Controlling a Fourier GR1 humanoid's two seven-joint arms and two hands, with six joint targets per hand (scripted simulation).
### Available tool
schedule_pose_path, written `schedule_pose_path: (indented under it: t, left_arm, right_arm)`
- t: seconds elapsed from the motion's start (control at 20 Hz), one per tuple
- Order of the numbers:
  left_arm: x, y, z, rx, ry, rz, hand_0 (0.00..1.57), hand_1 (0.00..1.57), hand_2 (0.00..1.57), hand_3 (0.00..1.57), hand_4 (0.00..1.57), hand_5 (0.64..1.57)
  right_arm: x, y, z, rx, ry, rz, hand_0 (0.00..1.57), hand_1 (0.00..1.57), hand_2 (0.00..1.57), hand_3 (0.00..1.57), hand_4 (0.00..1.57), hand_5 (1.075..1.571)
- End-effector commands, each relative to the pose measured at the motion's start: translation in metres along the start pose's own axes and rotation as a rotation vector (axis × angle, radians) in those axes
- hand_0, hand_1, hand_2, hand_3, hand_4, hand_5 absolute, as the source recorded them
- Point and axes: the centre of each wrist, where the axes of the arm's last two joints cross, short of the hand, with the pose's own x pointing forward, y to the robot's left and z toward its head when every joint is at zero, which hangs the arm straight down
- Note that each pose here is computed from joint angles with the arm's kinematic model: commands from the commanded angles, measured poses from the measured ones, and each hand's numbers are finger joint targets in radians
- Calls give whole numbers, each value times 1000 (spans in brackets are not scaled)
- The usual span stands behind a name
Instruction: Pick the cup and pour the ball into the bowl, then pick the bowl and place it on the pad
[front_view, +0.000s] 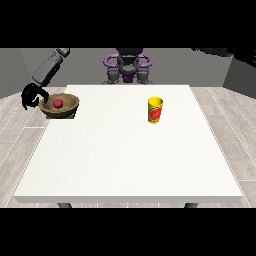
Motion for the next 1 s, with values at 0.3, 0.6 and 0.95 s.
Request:
schedule_pose_path:
  t: [0.3, 0.6, 0.95]
  left_arm:
    - [14, -1, 2, -7, 19, 29, 0, 0, 0, 0, 683, 1557]
    - [-22, 15, 11, 13, 170, -2, 0, 0, 0, 0, 670, 1554]
    - [-1, 30, 2, 25, 131, -13, 0, 0, 0, 0, 645, 1540]
  right_arm:
    - [-27, 13, 6, 44, 79, 34, 1571, 1571, 1571, 922, 1006, 1562]
    - [-35, 29, 8, 108, 210, 98, 1571, 1571, 1571, 1374, 970, 1562]
    - [-2, 5, -5, -15, 282, 41, 669, 669, 301, 523, 0, 1535]
